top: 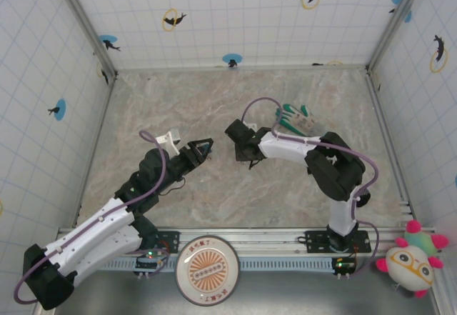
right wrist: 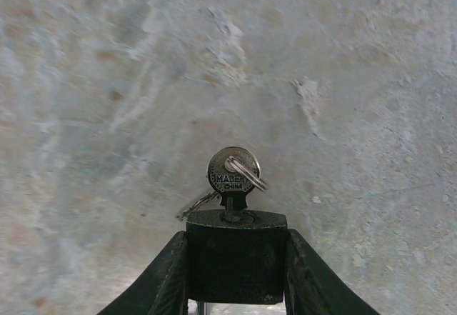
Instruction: Unlock with the key
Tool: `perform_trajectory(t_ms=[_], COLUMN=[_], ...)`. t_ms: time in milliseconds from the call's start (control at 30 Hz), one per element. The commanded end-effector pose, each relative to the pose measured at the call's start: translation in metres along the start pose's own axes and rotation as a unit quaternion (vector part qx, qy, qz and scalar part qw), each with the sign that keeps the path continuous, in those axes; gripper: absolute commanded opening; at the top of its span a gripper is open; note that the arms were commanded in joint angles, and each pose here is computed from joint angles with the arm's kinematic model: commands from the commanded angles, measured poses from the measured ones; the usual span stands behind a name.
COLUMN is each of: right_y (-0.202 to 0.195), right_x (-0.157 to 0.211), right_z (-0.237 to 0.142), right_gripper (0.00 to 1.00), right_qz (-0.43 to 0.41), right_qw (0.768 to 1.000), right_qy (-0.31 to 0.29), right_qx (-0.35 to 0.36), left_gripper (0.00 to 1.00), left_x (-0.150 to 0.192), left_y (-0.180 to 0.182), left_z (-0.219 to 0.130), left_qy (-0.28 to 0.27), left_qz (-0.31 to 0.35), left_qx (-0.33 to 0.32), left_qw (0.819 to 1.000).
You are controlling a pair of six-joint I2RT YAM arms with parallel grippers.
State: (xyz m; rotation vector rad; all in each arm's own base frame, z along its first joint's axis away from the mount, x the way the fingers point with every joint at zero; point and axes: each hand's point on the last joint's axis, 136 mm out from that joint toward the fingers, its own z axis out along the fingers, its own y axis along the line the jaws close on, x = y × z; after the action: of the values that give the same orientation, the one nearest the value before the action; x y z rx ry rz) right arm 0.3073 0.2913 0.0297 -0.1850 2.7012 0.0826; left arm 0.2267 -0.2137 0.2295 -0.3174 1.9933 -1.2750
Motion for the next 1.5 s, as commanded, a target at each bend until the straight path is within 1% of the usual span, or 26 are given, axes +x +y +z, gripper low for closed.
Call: perform_trajectory(t_ms=[0, 67, 167, 233, 333, 433, 533, 600, 667, 700, 733, 800, 867, 1000, 1133, 1200, 1267, 1300, 1367, 1467], right_y=[-0.006, -0.009, -0.01, -0.011, -0.012, -0.015, -0.023, -0.032, -0.042, -0.049, -0.053, -0.062, -0.072, -0.096, -0.118, -0.132, -0.152, -0.165, -0.19, -0.225], right_x=[-0.008, -0.007, -0.008, -0.008, -0.01, -0.015, -0.021, -0.024, -0.027, -0.028, -0.03, -0.034, -0.037, -0.042, -0.044, -0.047, -0.051, -0.053, -0.056, -0.055], right_z=[0.001, 0.004, 0.005, 0.004, 0.001, -0.011, -0.027, -0.038, -0.048, -0.053, -0.059, -0.068, -0.076, -0.091, -0.104, -0.113, -0.125, -0.132, -0.147, -0.175], right_gripper=[0.15, 0.17, 0.23, 0.33, 0.42, 0.48, 0.5, 0.52, 0.57, 1.0, 0.99, 0.99, 0.99, 0.99, 0.99, 0.99, 0.99, 0.99, 0.99, 0.99], right_qz=[-0.008, -0.009, -0.009, -0.008, -0.004, 0.005, 0.016, 0.026, 0.038, 0.046, 0.052, 0.066, 0.078, 0.095, 0.096, 0.098, 0.108, 0.113, 0.119, 0.11], right_qw=[1.0, 0.999, 0.999, 0.999, 0.999, 0.999, 0.998, 0.998, 0.997, 0.996, 0.995, 0.993, 0.99, 0.985, 0.98, 0.974, 0.964, 0.957, 0.939, 0.897], right_qy=[-0.005, -0.003, -0.004, -0.003, -0.003, -0.015, -0.032, -0.045, -0.056, -0.063, -0.073, -0.094, -0.113, -0.14, -0.166, -0.193, -0.223, -0.24, -0.272, -0.337], right_qx=[0.028, 0.035, 0.041, 0.044, 0.047, 0.046, 0.043, 0.046, 0.046, 0.045, 0.04, 0.032, 0.028, 0.042, 0.056, 0.068, 0.096, 0.119, 0.173, 0.265], left_gripper=[0.68, 0.68, 0.68, 0.68, 0.68, 0.68, 0.69, 0.72, 0.74, 0.75, 0.87, 0.97, 0.97, 0.98, 0.98, 0.98, 0.98, 0.98, 0.97, 0.98], left_x=[-0.003, -0.003, -0.001, -0.001, -0.001, -0.001, -0.002, -0.004, -0.008, -0.009, -0.011, -0.015, -0.02, -0.031, -0.042, -0.053, -0.069, -0.08, -0.104, -0.141], left_y=[-0.001, 0.0, 0.002, 0.002, 0.002, 0.002, 0.004, 0.007, 0.013, 0.018, 0.022, 0.033, 0.045, 0.07, 0.092, 0.1, 0.102, 0.102, 0.1, 0.098], left_z=[0.0, 0.0, 0.001, 0.002, 0.003, 0.004, 0.003, 0.003, 0.003, 0.003, 0.004, 0.006, 0.008, 0.011, 0.014, 0.011, 0.009, 0.006, -0.004, -0.023], left_qy=[-0.007, -0.006, -0.004, -0.003, -0.003, -0.002, -0.004, -0.006, -0.008, -0.008, -0.006, -0.001, 0.004, 0.015, 0.024, 0.015, -0.001, -0.017, -0.058, -0.123], left_qz=[-0.002, -0.003, -0.006, -0.007, -0.006, -0.006, -0.004, 0.0, 0.007, 0.011, 0.015, 0.016, 0.012, 0.02, 0.06, 0.079, 0.103, 0.123, 0.165, 0.236], left_qx=[0.002, 0.001, 0.0, -0.001, -0.001, -0.002, -0.012, -0.03, -0.059, -0.078, -0.094, -0.125, -0.154, -0.22, -0.291, -0.317, -0.332, -0.344, -0.373, -0.417], left_qw=[1.0, 1.0, 1.0, 1.0, 1.0, 1.0, 1.0, 1.0, 0.998, 0.997, 0.995, 0.992, 0.988, 0.975, 0.955, 0.945, 0.937, 0.931, 0.911, 0.869])
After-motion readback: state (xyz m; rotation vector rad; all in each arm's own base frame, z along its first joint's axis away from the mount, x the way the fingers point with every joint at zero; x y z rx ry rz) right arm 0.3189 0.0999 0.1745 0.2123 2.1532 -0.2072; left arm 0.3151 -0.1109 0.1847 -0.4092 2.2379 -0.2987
